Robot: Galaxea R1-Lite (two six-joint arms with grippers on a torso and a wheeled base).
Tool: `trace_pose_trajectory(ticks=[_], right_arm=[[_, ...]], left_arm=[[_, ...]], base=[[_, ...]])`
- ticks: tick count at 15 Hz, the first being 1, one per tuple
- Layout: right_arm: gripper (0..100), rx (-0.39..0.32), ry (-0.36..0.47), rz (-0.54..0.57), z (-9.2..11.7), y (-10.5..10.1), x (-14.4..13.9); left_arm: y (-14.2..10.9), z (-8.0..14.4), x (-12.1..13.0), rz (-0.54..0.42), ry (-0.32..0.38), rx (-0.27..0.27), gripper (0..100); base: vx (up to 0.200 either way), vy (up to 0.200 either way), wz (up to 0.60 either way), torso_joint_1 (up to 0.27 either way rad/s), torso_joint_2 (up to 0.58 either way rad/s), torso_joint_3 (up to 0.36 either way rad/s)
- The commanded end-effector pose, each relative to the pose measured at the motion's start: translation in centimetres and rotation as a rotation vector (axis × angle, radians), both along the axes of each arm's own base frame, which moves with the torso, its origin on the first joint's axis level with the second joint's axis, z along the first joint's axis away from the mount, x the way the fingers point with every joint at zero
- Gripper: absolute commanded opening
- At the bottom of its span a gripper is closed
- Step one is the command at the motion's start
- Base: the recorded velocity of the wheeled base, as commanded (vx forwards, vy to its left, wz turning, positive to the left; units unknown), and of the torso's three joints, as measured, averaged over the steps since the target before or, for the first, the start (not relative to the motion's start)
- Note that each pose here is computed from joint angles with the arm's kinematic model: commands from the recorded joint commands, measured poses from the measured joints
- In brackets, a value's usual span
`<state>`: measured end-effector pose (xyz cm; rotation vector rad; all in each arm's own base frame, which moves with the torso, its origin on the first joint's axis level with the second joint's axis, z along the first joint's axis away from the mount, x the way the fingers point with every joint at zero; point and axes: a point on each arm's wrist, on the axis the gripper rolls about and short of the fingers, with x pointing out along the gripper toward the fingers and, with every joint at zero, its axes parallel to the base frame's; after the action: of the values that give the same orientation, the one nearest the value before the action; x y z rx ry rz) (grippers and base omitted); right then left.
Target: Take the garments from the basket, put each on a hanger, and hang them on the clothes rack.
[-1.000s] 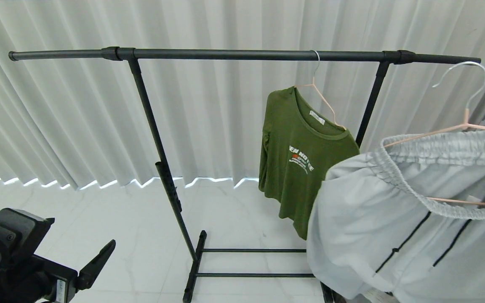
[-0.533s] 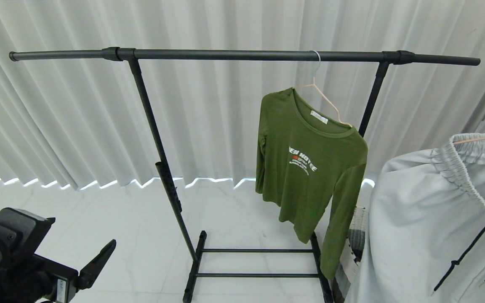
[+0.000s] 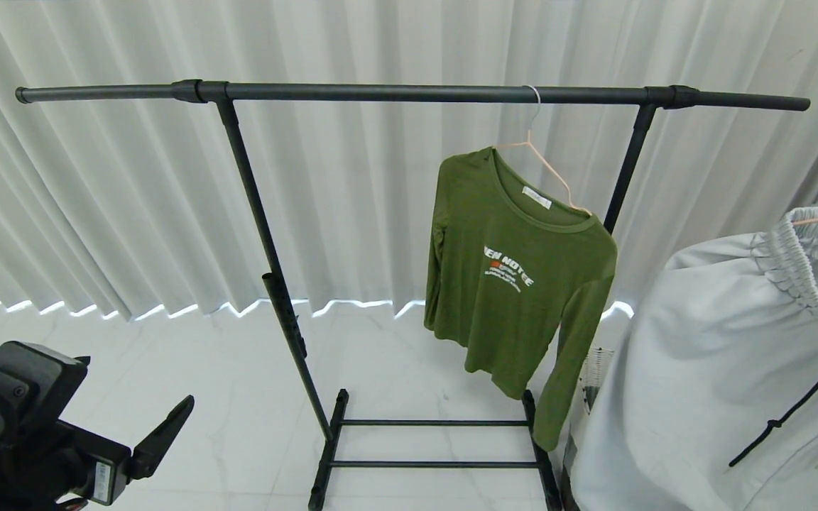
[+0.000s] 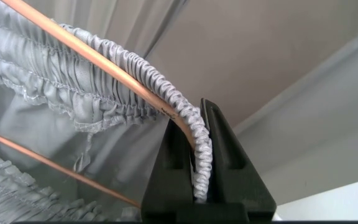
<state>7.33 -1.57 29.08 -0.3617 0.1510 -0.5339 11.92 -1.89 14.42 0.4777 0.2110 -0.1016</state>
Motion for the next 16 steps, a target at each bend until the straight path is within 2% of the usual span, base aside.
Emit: trace_pose_trajectory(ticks=[1,8,12,16], right_arm=[[0,0.0,0.007,0.0,0.0,0.0,0.2],[0,0.0,0.002,0.002,0.1,0.0,0.2],[0,0.001,0.0,0.031,0.4,0.2,0.6],[0,0.008,0.008,0.185,1.0,1.6,2.1]], left_arm=[[0.0,0.2,0.2,0.003,-0.007,0.005,100],[0.0,0.4,0.2,0.01,-0.016,0.005,100],[-0.1,0.4,0.1,0.002,-0.019,0.008,100],[-0.1,0.5,0.2,-0.001,-0.024,0.014,100]], base=[[0.0,0.2,0.0,0.002,-0.01,0.002],[0.0,0.2,0.0,0.002,0.0,0.005],[0.0,0.0,0.0,0.0,0.0,0.0],[0.0,0.0,0.0,0.0,0.0,0.0]])
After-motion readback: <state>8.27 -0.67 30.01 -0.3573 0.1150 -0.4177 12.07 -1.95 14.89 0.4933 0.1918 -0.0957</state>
